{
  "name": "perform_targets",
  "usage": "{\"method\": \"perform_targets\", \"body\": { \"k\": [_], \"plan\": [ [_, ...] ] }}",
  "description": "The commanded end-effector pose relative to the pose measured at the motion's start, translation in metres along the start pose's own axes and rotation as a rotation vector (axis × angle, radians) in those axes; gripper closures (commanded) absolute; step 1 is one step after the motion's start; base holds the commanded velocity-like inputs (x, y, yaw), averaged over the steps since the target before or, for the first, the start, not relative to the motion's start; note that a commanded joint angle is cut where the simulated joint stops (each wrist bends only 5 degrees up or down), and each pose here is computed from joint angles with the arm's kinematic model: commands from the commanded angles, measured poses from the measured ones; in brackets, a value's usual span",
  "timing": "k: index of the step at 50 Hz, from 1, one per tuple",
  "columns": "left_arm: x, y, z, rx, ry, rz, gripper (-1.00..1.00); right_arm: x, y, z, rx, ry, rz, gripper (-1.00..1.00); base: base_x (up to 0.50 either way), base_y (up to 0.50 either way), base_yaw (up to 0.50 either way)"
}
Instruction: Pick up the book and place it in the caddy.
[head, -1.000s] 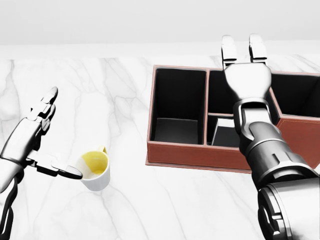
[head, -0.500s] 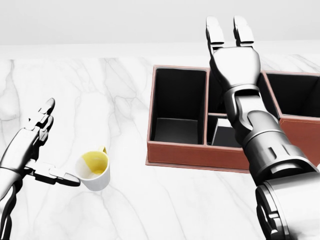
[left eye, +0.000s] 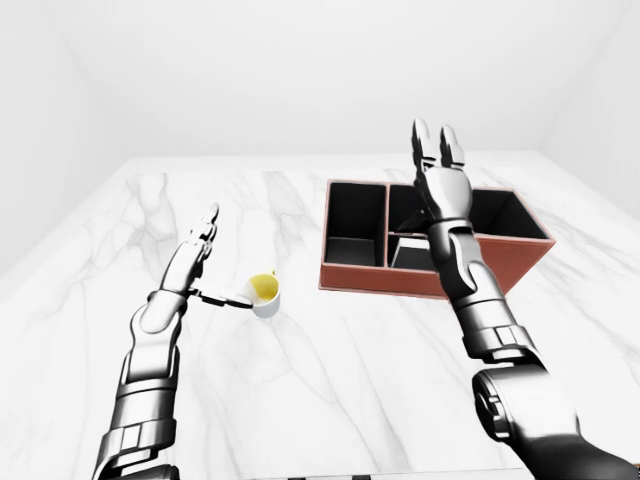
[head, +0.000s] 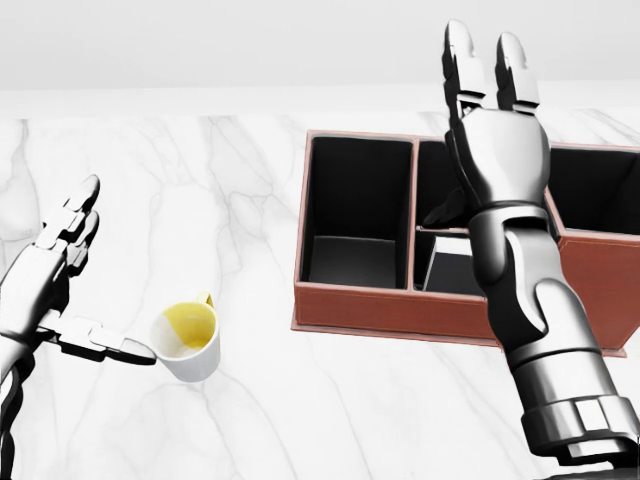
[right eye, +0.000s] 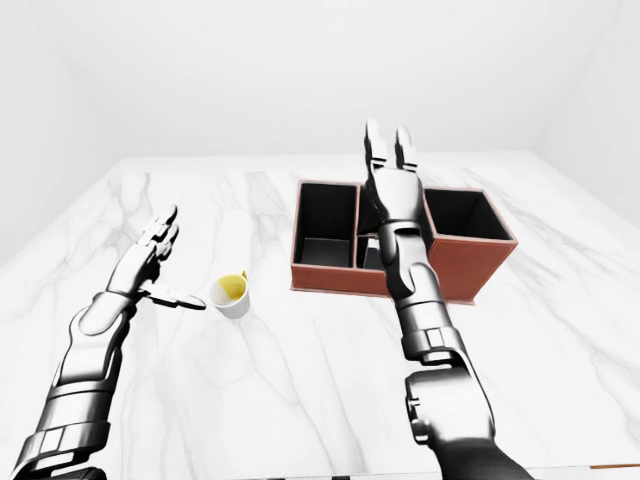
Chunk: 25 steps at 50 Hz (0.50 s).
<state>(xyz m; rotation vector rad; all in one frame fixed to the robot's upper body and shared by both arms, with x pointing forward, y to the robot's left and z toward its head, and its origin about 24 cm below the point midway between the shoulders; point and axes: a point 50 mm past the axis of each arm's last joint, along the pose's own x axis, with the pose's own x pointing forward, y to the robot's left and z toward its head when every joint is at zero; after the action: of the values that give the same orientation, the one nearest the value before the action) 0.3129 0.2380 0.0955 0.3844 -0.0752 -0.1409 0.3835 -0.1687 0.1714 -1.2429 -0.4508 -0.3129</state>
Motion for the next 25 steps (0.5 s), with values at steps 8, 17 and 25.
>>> {"method": "perform_targets", "body": {
  "k": [8, 17, 25],
  "plan": [
    [-0.013, 0.003, 0.014, -0.018, -0.054, 0.026, -1.00, -0.083, -0.038, 0.001, 0.266, 0.000, -0.102, -1.00, 0.00, 0.00, 0.00],
    [-0.016, 0.003, 0.020, -0.049, -0.072, 0.046, -1.00, -0.105, -0.037, -0.012, 0.389, 0.079, -0.101, -1.00, 0.00, 0.00, 0.00],
    [-0.031, 0.001, 0.036, -0.133, -0.134, 0.093, -1.00, -0.129, -0.029, -0.018, 0.528, 0.160, -0.071, -1.00, 0.00, 0.00, 0.00]
  ]
}}
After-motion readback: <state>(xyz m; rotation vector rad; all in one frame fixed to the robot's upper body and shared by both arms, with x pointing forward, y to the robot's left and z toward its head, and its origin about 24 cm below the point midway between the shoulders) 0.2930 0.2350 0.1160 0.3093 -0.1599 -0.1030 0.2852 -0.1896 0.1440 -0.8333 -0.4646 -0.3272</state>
